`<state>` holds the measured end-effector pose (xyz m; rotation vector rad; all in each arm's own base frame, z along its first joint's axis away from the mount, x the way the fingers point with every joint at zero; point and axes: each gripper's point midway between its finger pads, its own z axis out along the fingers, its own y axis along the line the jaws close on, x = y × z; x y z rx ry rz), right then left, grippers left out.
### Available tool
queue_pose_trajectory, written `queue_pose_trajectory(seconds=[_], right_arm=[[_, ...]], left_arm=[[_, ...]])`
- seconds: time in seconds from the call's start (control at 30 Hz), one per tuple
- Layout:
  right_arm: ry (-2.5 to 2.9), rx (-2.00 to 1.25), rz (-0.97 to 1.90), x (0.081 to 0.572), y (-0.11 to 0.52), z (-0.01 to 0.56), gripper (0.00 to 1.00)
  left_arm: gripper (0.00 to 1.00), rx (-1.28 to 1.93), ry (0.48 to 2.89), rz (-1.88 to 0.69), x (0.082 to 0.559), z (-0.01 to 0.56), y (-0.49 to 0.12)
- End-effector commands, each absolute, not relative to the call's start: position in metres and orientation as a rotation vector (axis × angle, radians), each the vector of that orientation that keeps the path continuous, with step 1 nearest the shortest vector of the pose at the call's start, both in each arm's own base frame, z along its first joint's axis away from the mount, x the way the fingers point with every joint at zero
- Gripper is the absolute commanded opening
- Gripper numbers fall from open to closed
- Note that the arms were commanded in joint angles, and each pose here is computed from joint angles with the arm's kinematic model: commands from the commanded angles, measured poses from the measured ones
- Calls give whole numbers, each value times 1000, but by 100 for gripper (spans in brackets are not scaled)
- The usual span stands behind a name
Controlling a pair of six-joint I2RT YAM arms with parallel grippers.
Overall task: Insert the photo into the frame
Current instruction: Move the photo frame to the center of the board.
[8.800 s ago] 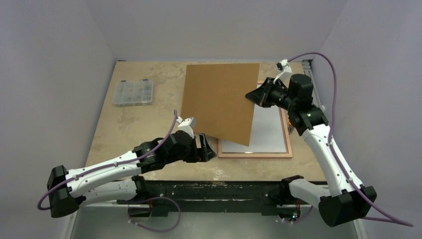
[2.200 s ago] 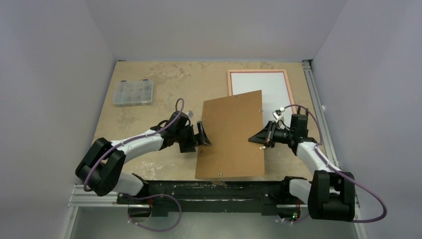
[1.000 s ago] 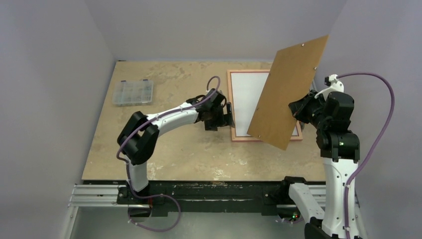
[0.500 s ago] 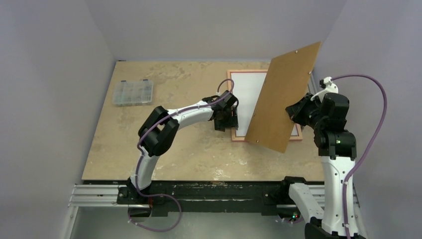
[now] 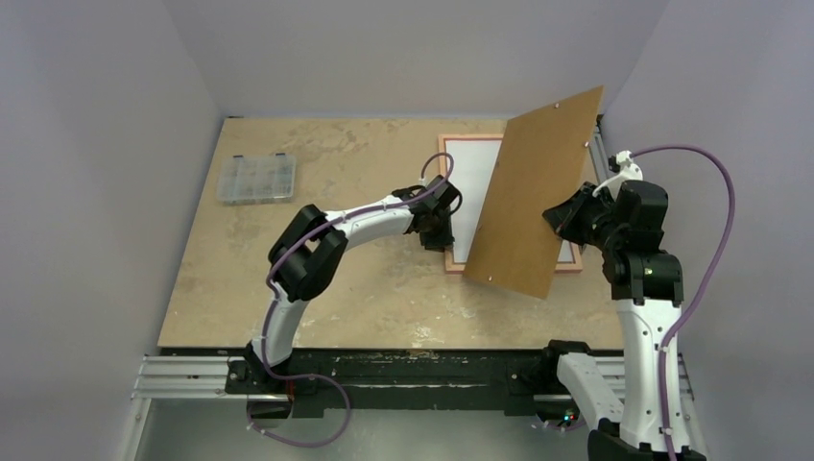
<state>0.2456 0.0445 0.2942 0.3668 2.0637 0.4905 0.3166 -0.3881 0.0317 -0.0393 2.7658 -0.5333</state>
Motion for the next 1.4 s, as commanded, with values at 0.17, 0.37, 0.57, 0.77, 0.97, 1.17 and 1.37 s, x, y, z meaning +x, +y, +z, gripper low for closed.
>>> queue_pose_trajectory(seconds=[0.17,0.37,0.57,0.77,0.97,1.17,1.37], right_arm=[[1928,252,595,258,61,326,0],[1932,215,633,257,67,325,0],[1935,173,683,256,76,324,0],[1931,135,773,255,88,320,0],[1914,84,864,251,101,319,0],[1906,56,920,249,108,317,0],[1900,39,964,246,113,317,0]], left_arm=[[14,-57,2871,-162,287,-19,-296],[6,-48,2899,-99,263,-23,-269],[1,-79,2904,-127,233,-16,-249],[0,-102,2898,-179,203,-2,-234],[0,-153,2934,-210,173,-6,-217],[0,-178,2936,-221,146,-7,-200],[6,-184,2887,-248,141,3,-190]])
